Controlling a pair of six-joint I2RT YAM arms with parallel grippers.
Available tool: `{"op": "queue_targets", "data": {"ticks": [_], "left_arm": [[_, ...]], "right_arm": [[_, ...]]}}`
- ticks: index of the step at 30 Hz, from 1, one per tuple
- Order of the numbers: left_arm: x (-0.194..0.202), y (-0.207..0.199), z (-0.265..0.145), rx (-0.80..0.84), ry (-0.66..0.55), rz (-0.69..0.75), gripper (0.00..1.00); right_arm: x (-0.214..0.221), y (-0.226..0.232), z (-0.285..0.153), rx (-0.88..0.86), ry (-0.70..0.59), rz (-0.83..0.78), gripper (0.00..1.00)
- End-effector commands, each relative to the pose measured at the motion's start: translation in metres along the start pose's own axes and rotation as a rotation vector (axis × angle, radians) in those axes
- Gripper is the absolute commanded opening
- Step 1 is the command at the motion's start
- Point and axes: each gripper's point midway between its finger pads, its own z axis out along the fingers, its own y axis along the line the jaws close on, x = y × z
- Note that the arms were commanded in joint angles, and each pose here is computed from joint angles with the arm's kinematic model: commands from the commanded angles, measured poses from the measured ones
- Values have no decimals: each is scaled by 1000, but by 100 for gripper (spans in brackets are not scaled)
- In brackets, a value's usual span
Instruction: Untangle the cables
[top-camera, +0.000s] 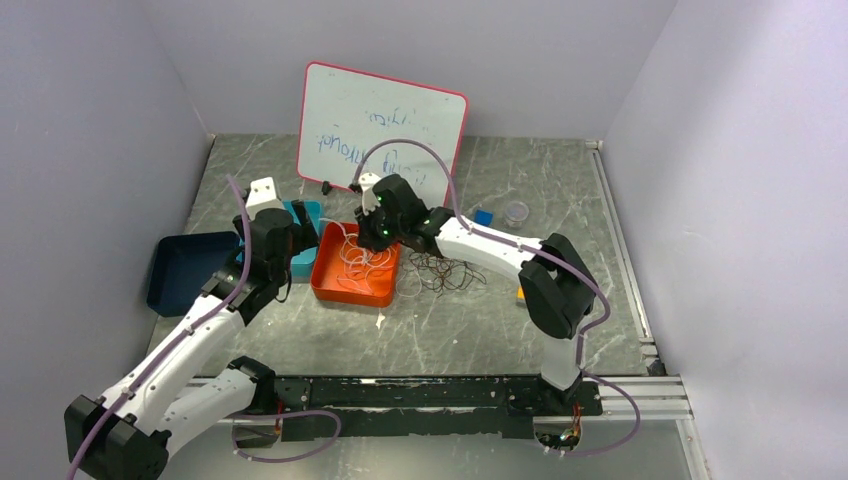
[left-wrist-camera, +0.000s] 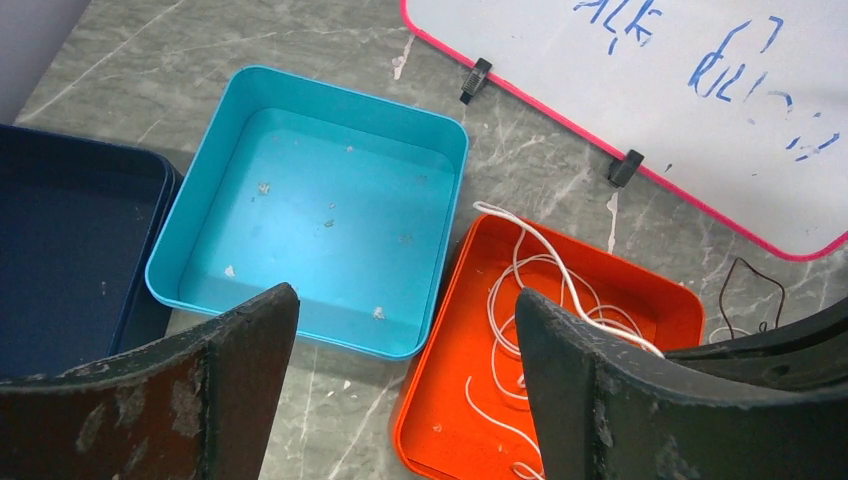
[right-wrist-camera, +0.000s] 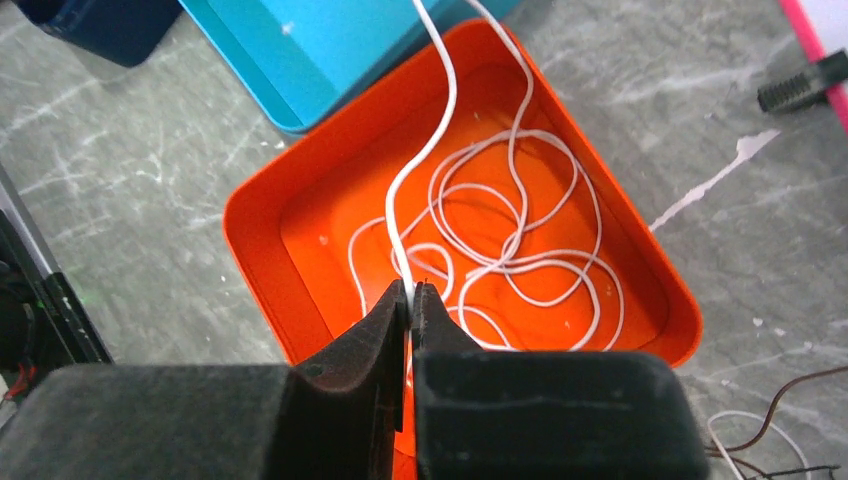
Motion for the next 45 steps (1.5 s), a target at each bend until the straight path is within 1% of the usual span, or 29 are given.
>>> {"op": "queue_targets", "data": {"ticks": [1, 7, 15, 20, 28, 29, 33, 34, 37, 42, 45], "left_arm": [[-18, -12, 0, 43, -36, -26, 84], [-17, -15, 2, 47, -29, -21, 84], [-14, -20, 7, 59, -13, -14, 83], [-15, -25, 9, 72, -9, -18, 83], [-16, -26, 10, 71, -7, -12, 83], [-17, -26, 9, 72, -9, -12, 83], [-15, -26, 10, 73, -5, -9, 83], [-16, -26, 10, 73, -6, -10, 83], [-13, -27, 11, 76, -1, -9, 83], [-12, -29, 13, 79, 6, -7, 83], [-11, -28, 13, 77, 7, -7, 83]], "right_arm": [[11, -2, -2, 26, 16, 3, 0], [33, -16, -6, 103, 69, 32, 0], [58, -29, -24, 184, 115, 50, 0], [60, -25, -23, 159, 114, 47, 0], [53, -10, -11, 63, 105, 41, 5], [53, -8, -11, 55, 108, 40, 7], [53, -4, -11, 29, 103, 38, 25], [52, -3, -12, 24, 100, 38, 28], [48, 1, -13, 8, 87, 35, 34], [38, 10, -18, -37, 51, 28, 42], [34, 13, -20, -53, 34, 28, 48]]}}
